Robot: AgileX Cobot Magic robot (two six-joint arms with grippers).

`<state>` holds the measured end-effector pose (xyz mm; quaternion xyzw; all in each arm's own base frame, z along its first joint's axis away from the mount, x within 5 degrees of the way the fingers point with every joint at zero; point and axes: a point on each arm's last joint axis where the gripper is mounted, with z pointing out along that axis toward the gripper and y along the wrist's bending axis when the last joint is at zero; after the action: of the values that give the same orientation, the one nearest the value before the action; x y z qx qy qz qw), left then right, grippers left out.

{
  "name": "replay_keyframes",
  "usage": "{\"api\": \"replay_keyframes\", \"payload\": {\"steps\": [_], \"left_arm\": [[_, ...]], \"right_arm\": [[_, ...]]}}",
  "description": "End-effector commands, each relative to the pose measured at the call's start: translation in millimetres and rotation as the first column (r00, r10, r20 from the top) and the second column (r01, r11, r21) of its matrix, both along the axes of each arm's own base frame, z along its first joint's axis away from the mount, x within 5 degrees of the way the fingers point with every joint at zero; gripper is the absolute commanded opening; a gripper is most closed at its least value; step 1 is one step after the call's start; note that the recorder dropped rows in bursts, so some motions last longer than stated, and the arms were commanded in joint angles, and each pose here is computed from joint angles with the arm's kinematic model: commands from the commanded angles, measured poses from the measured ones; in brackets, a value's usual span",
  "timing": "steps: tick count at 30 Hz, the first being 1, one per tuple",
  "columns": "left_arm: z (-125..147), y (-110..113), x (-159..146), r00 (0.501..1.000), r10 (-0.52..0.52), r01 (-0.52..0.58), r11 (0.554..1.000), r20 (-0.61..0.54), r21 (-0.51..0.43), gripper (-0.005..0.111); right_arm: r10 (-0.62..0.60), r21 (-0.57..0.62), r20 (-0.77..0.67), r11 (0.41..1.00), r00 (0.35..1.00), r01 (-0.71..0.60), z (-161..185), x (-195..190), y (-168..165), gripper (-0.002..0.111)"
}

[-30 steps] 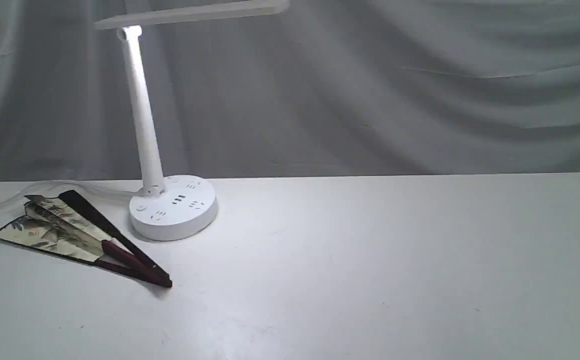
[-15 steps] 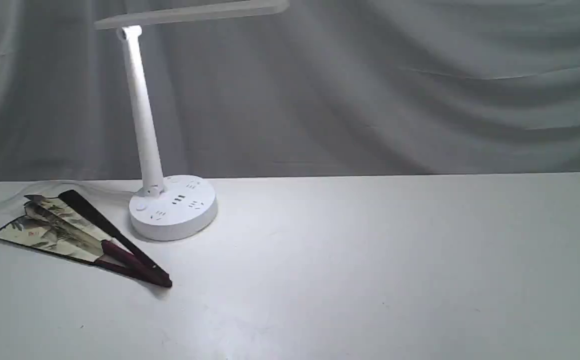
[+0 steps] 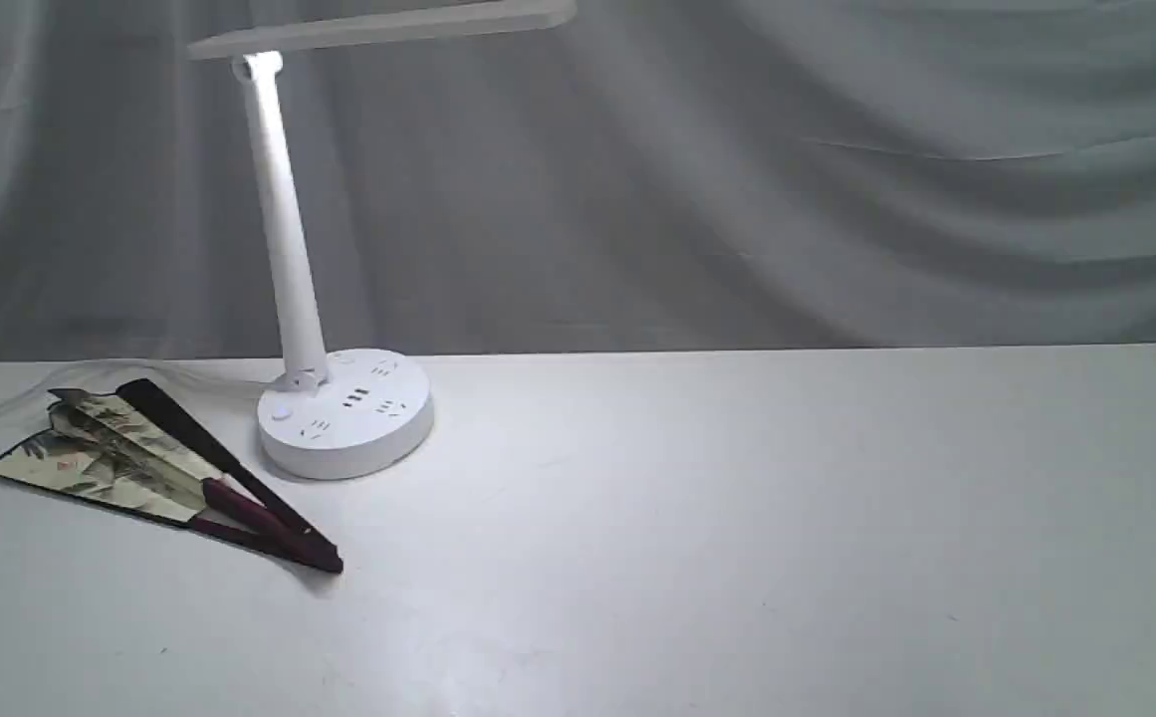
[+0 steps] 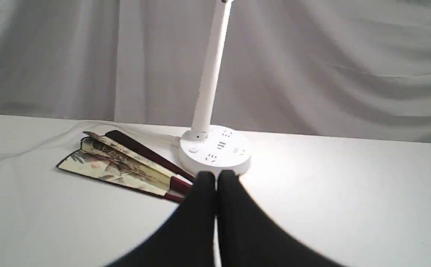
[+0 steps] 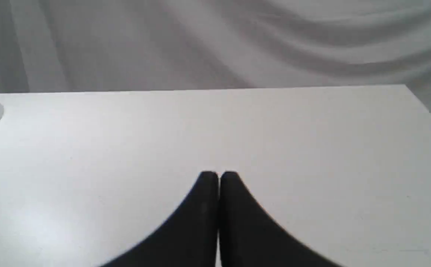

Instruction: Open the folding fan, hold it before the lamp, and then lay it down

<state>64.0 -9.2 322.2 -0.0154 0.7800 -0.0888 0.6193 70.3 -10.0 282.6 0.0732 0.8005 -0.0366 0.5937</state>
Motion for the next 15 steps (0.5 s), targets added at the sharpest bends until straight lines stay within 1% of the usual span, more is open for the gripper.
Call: {"api": "replay_keyframes", "payload": {"steps": [1,4,8,12,15], "left_arm": [[9.9,-1.4,25.6,0.998,0.007,-0.007,1.000,-0.057,-0.006,0.001],[13.3,-2.6,43.3,0.994,0.007,-0.007,1.000,-0.110,-0.002,0.003],[11.8,-4.4,69.9,0.983,0.009,-0.009,1.000,-0.184,0.003,0.007],[3.8,-6.0,97.0,0.969,0.014,-0.012,1.000,-0.249,0.009,0.015],[-5.5,-7.2,118.4,0.955,0.018,-0.015,1.000,-0.295,0.013,0.024]], "right_arm": [[-0.012,0.026,-0.025,1.000,1.000,0.012,0.0,17.3,-4.1,0.000],[-0.013,0.039,-0.092,0.999,0.996,0.016,-4.8,31.9,-7.3,0.003],[-0.007,0.051,-0.162,0.999,0.987,0.015,3.4,49.3,-10.7,0.014],[-0.002,0.059,-0.182,0.998,0.983,0.013,21.3,66.9,-14.0,0.028],[0.006,0.069,-0.228,0.998,0.974,0.010,30.5,78.4,-15.9,0.034]]}}
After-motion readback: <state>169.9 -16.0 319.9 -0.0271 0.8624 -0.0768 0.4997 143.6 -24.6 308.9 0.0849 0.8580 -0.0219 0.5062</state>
